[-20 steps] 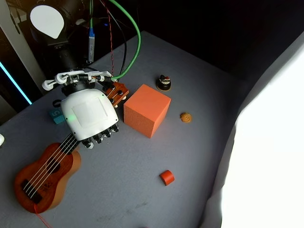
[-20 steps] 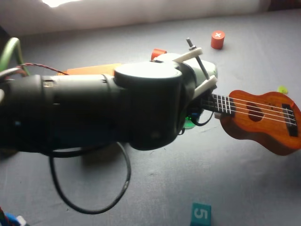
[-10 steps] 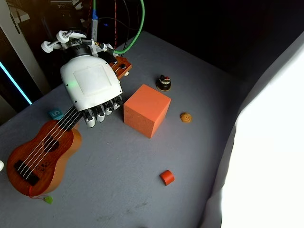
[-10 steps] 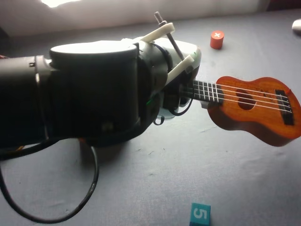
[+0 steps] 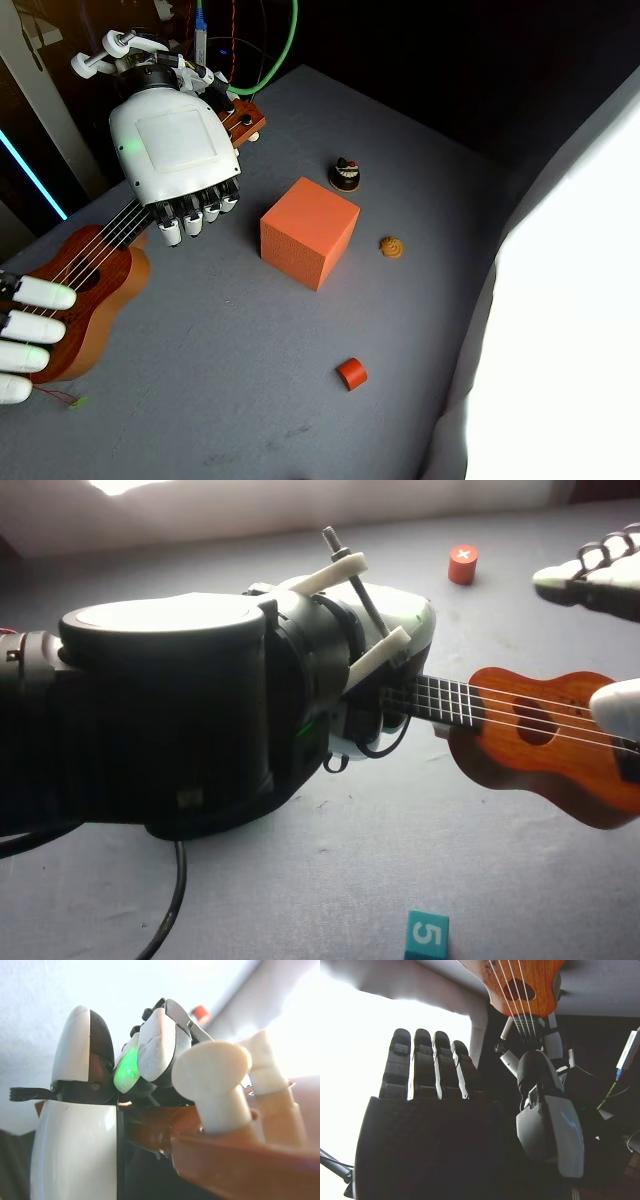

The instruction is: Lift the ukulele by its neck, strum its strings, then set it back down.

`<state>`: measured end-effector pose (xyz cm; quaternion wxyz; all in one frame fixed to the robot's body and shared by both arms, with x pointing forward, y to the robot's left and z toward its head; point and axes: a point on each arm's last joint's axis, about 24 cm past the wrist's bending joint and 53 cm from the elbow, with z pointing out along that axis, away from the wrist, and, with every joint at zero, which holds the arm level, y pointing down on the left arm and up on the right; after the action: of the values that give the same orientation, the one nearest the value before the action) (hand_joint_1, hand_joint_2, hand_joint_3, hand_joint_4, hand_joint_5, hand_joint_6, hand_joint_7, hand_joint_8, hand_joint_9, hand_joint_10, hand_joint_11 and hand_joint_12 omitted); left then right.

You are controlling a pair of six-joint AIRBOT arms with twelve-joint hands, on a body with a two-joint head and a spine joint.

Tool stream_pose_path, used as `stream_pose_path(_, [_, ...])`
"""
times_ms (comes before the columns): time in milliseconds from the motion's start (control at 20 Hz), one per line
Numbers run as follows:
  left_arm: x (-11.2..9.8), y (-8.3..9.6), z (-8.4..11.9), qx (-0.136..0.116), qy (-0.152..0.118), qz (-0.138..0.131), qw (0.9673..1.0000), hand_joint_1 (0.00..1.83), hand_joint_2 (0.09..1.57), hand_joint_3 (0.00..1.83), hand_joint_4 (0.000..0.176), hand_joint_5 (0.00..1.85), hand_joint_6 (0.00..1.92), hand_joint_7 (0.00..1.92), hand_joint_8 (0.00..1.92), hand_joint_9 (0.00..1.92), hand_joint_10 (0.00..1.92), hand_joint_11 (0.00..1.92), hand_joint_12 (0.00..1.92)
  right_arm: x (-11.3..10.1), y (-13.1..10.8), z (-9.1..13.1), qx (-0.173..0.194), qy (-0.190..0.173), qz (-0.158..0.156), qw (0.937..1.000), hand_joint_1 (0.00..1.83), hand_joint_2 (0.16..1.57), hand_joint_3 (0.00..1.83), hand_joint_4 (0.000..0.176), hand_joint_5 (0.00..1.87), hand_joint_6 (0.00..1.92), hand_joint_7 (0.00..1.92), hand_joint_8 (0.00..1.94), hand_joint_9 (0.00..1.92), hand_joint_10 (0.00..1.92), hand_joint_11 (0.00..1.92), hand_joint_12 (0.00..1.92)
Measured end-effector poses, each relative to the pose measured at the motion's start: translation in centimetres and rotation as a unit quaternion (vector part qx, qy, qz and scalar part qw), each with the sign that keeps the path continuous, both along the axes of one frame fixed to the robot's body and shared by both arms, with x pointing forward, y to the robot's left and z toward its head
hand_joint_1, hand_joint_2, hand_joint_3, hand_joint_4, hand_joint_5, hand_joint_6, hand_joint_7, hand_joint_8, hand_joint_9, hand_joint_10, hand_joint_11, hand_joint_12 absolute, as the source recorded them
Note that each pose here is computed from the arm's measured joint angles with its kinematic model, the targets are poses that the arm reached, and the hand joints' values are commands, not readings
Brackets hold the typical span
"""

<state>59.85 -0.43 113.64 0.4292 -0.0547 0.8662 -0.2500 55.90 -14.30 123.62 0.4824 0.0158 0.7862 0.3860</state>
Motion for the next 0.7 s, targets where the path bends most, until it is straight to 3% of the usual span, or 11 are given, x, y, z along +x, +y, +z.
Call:
stream_pose_path(300, [0.0,-0.5,0.3,0.0,-0.007,-0.006,1.0,1.51,1.23,0.0,0.0,1.3,1.92,1.38,1.92,1.47,1.92,1.52,1.92,-2.9,2.4,-1.7,-0.027,0.026,0.043,0.9984,0.0,1.34,0.01,0.0,0.03,0.01,0.05,0.02,0.02,0.01,0.0,0.0])
stream_pose_path(700, [0.1,-0.7,0.3,0.001,-0.009,-0.007,0.9999,1.49,1.23,0.0,0.006,1.28,1.92,1.34,1.92,1.45,1.92,1.5,1.92,-3.3,2.2,-2.7,-0.041,0.042,0.047,0.9972,0.0,1.34,0.01,0.0,0.01,0.0,0.03,0.0,0.0,0.0,0.0,0.0])
